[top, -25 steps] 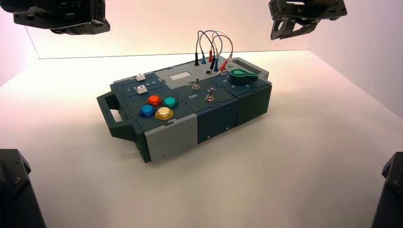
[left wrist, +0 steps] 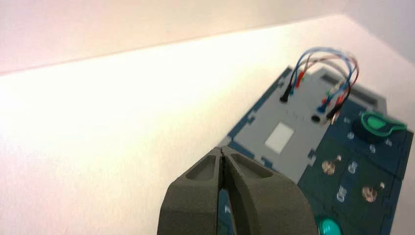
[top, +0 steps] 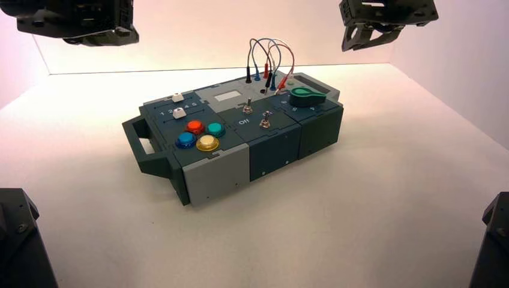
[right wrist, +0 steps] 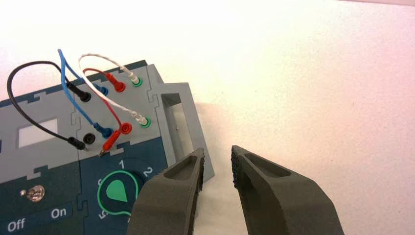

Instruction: Flip the bottom switch off with the right gripper.

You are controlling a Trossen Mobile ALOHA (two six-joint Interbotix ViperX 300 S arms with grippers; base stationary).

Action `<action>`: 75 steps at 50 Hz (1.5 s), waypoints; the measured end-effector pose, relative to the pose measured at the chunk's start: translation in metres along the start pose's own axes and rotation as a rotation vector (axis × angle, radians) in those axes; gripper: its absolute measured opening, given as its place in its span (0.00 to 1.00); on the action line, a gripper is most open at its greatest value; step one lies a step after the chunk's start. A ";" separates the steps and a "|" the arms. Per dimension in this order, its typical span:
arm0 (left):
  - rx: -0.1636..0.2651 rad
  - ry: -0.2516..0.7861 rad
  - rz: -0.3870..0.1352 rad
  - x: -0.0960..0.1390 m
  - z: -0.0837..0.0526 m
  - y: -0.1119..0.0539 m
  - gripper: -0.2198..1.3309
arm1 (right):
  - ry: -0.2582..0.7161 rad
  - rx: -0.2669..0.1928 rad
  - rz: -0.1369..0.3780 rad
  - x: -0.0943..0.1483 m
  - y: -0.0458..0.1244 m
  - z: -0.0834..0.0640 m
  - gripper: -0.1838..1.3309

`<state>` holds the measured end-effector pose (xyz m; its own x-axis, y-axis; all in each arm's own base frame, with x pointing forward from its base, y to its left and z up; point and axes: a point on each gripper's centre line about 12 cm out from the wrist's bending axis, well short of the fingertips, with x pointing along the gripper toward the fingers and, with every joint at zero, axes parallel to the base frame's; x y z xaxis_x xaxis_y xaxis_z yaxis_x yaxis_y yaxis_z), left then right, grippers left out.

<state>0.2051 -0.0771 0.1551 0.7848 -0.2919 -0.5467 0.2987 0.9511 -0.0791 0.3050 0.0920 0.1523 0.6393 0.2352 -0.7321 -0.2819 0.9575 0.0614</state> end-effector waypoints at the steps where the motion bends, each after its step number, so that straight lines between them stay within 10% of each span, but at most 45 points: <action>1: -0.002 0.009 0.002 0.000 0.000 0.000 0.04 | 0.003 -0.001 0.002 0.000 0.001 0.000 0.56; 21: -0.060 0.231 -0.001 -0.021 0.000 -0.004 0.04 | 0.008 -0.020 0.034 -0.002 0.011 0.006 0.56; 45: -0.186 0.264 -0.094 -0.062 -0.001 -0.018 0.04 | 0.002 -0.044 0.064 -0.003 0.025 0.009 0.56; 75: -0.228 0.447 -0.044 -0.032 -0.025 -0.016 0.04 | 0.001 -0.053 0.073 -0.003 0.029 0.009 0.56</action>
<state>0.1619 -0.0802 0.1530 0.4502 -0.3075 -0.8383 0.1607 0.9514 -0.2627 0.3017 0.1207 0.1626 0.6151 0.3042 -0.7274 -0.3654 0.9275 0.0790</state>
